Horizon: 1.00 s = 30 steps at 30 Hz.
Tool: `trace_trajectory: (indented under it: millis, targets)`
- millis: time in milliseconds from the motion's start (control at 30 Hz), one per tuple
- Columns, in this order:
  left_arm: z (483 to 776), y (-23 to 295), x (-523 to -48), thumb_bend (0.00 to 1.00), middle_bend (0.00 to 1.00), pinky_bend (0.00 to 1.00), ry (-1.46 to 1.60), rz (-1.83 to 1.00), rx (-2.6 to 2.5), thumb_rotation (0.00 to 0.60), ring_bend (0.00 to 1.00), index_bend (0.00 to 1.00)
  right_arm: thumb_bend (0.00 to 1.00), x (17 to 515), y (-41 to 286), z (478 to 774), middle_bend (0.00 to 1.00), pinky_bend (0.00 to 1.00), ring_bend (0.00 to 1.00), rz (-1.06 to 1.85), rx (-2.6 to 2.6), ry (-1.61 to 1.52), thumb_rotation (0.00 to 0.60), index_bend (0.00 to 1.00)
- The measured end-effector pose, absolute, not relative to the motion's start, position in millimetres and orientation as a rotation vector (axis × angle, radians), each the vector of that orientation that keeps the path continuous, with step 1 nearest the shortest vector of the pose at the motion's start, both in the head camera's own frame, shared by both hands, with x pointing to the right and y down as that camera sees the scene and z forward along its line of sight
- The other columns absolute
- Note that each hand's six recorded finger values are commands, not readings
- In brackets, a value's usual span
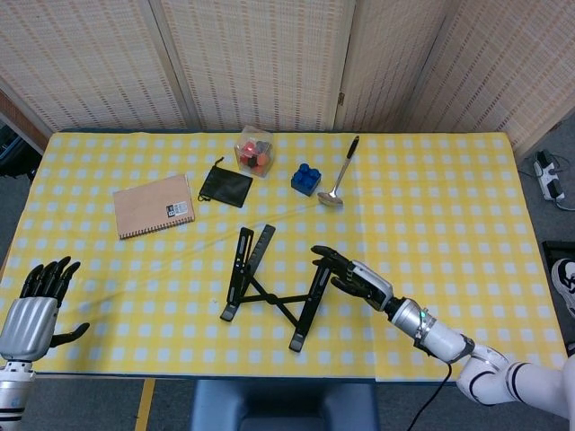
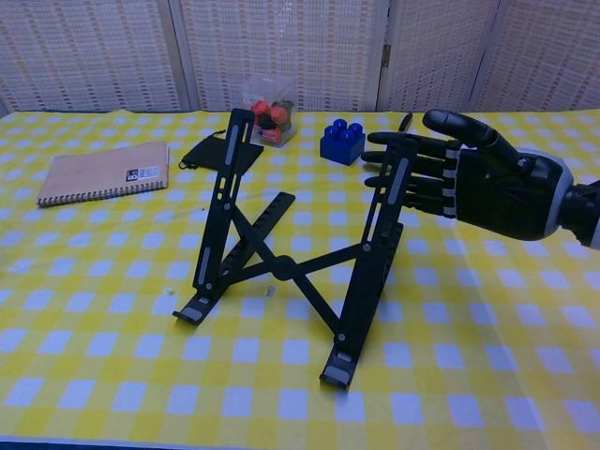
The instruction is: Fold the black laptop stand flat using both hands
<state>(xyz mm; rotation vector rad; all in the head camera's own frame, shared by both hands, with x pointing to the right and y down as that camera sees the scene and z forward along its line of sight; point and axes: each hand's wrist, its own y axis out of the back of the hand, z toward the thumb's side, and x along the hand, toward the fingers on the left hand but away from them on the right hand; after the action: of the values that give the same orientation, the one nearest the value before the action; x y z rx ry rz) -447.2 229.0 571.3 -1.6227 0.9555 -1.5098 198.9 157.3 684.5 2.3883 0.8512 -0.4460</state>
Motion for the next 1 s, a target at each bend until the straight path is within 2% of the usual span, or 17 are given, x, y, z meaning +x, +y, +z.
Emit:
trace_trajectory:
  millis: [300,600,1000]
  targets:
    - [583,217,-448,0.18,0.09,0.01,0.979,-1.493,-1.708,0.6,0.03,0.11,0.34,165,161,663,0.01,0.0,0.07,-0.291,2.447,0.705,0.275,0.0]
    - [596,202,-433,0.19,0.1,0.02,0.983,-1.423,-1.849,0.6,0.04,0.11,0.34,147,184,636,0.02,0.0,0.08,-0.234,2.503,0.554,0.275,0.0]
    - [603,206,-435,0.18,0.11,0.02,0.999,-1.429,-1.882,0.6,0.04,0.11,0.34,135,213,622,0.02,0.0,0.07,-0.231,2.523,0.471,0.275,0.0]
